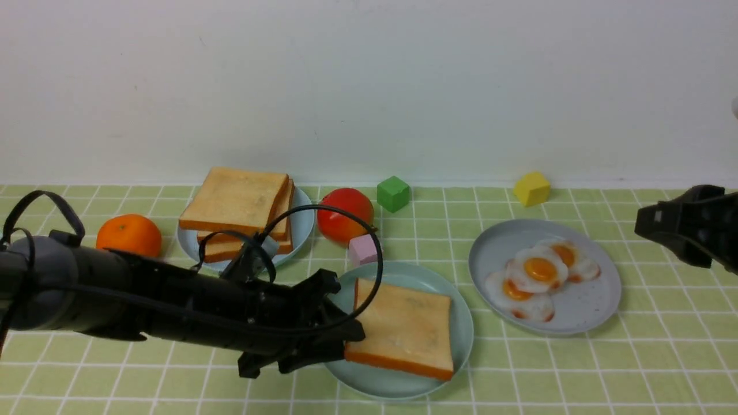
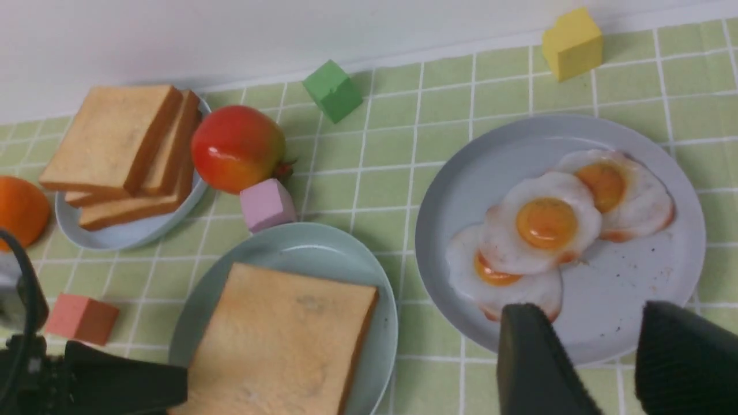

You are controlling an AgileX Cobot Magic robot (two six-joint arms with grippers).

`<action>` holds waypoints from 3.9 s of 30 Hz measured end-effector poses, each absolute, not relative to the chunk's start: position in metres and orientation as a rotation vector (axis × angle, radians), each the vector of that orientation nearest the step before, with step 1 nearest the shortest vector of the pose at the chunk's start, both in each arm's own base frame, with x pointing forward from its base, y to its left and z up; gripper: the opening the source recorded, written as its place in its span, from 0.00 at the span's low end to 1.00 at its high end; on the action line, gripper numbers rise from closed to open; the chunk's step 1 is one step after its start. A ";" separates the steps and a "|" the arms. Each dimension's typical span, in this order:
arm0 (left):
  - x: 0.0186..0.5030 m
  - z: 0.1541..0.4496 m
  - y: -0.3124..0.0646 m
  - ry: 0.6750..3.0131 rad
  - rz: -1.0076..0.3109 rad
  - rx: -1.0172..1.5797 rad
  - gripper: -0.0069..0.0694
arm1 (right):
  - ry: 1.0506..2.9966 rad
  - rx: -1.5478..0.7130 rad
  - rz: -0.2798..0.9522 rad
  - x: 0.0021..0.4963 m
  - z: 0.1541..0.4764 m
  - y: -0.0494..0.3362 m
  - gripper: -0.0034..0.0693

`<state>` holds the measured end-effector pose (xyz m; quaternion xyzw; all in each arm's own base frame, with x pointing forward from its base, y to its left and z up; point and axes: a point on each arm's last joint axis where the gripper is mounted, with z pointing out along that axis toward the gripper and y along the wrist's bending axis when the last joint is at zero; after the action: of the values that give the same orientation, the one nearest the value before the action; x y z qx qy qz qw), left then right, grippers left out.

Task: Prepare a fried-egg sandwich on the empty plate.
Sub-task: Use the left arm to put a slice of bread into the empty plate in the middle, then use the right arm to grab a fried egg, then use the right arm to place the fried egg on the slice of bread in the middle, then use the left arm to grab a slice of bread

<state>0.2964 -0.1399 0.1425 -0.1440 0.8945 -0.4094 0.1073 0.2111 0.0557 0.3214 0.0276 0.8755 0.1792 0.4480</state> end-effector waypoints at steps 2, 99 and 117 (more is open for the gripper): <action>0.297 0.142 -0.135 2.651 -1.194 -0.446 0.68 | 2.175 0.073 0.446 0.215 0.323 0.057 0.53; 0.204 0.369 -0.102 2.386 -0.634 0.448 0.09 | 2.486 0.115 1.210 0.336 0.169 0.157 0.28; 0.225 0.331 -0.095 2.434 -0.512 0.217 0.10 | 2.444 -0.281 0.746 0.317 0.299 0.100 0.92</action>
<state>0.2247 -0.0954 0.3309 0.0825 0.9246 -0.1946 0.3168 0.3168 0.0996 0.2994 -0.1050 0.9123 0.2785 0.2814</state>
